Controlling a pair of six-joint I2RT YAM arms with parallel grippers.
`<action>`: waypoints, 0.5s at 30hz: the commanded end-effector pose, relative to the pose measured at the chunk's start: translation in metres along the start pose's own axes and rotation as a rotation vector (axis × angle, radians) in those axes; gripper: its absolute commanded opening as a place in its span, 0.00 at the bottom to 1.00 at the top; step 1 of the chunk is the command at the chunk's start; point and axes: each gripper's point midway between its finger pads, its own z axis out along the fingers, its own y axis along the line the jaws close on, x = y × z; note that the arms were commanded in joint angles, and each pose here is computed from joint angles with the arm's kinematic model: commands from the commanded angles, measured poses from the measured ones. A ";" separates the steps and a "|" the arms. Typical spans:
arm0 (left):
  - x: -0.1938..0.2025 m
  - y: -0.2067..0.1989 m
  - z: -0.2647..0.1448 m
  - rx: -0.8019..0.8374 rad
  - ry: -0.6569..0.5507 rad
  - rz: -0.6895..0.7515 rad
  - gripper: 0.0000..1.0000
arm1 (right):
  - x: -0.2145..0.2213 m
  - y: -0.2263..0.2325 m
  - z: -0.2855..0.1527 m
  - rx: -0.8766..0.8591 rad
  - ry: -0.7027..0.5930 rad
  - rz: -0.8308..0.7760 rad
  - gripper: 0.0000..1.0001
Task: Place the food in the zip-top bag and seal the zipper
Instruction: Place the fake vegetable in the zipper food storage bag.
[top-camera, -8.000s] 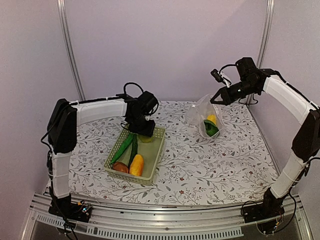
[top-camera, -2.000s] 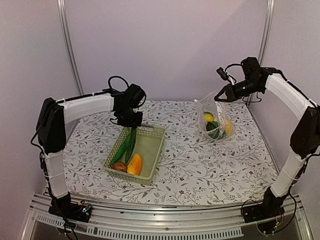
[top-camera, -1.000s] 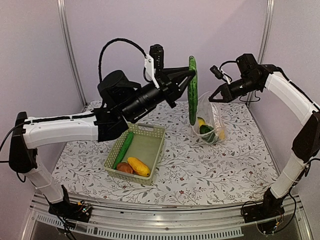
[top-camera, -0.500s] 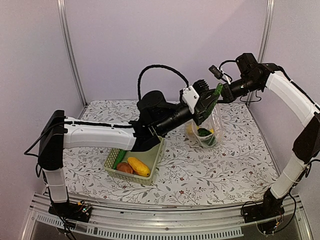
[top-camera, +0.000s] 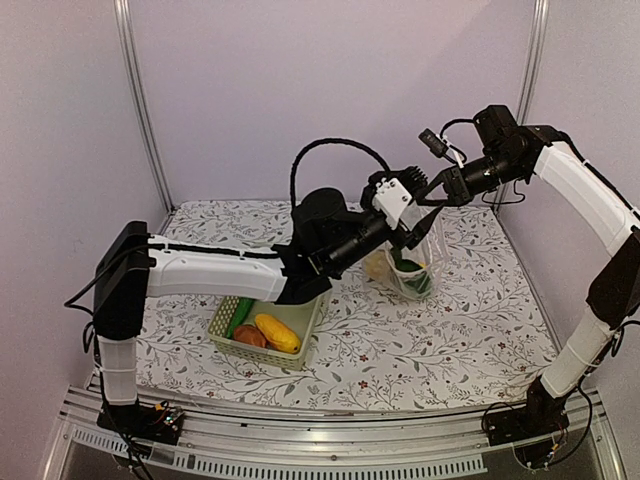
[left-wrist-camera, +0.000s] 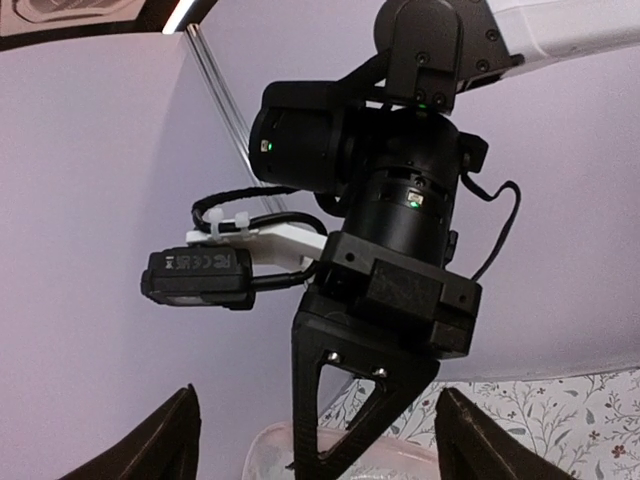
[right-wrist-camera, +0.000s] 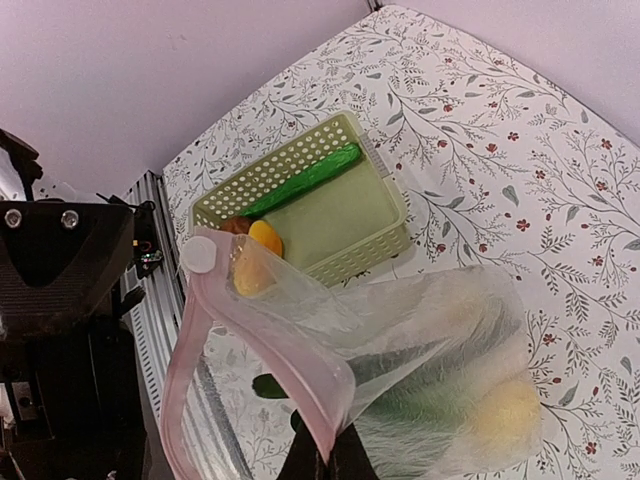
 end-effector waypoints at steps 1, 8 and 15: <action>-0.028 0.012 -0.003 -0.057 -0.003 0.054 0.82 | -0.011 0.007 -0.005 0.000 -0.034 -0.028 0.00; -0.082 0.021 -0.025 -0.081 -0.065 -0.031 0.82 | -0.013 -0.011 0.002 0.039 -0.017 -0.009 0.00; -0.072 0.032 -0.050 -0.090 0.037 -0.127 0.82 | -0.021 -0.040 -0.004 0.108 -0.034 0.023 0.00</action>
